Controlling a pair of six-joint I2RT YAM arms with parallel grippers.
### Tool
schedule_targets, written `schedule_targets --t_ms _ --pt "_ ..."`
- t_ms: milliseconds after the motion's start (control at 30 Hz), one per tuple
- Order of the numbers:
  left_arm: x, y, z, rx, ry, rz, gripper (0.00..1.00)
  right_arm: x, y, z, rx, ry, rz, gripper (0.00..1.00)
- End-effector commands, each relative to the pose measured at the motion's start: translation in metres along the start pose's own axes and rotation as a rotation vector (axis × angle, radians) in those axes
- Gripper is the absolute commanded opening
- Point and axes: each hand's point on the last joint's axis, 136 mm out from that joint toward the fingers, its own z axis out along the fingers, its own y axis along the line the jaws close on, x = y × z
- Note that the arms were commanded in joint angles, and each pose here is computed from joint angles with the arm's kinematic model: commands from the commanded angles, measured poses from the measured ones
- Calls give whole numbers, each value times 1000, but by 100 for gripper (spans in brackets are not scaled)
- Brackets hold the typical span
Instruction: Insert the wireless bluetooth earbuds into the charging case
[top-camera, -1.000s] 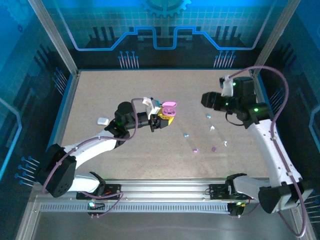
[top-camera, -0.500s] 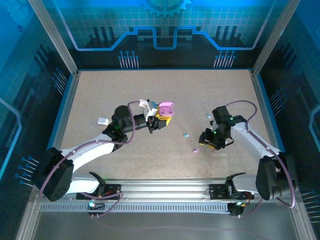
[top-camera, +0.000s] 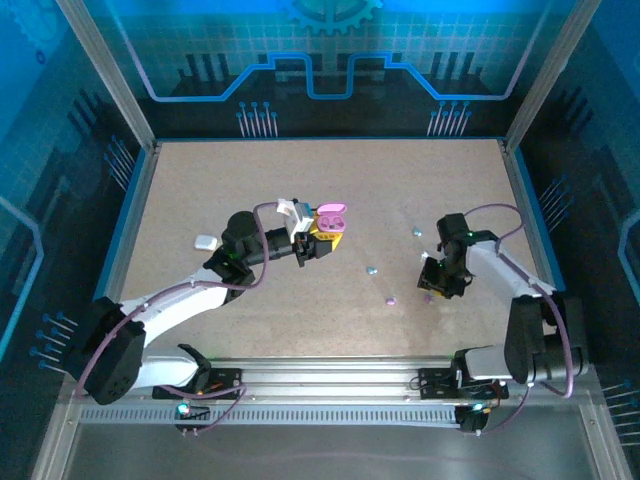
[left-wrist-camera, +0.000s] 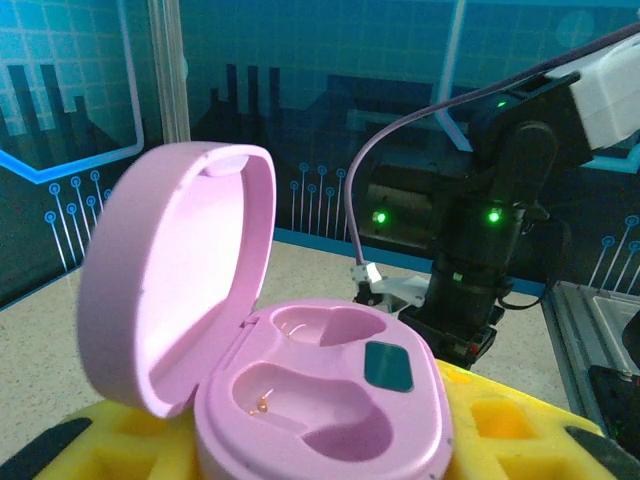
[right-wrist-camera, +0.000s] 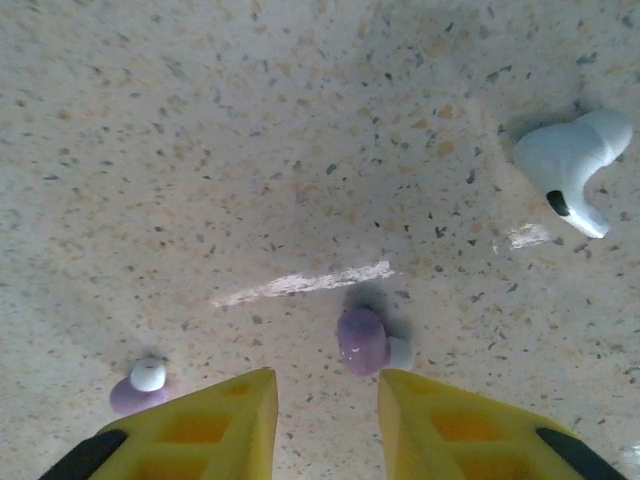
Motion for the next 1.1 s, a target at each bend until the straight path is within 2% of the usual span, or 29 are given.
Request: schedule_targets --t_ms 0,533,1067 --pt "-8 -4 -2 6 -23 36 30 -4 -8 3 53 16 -4 33" --pt "-5 -3 3 18 -13 26 30 -11 -5 22 69 81 -60 32" --pt "-3 -2 5 22 -6 17 30 -1 -7 28 77 129 -58 23"
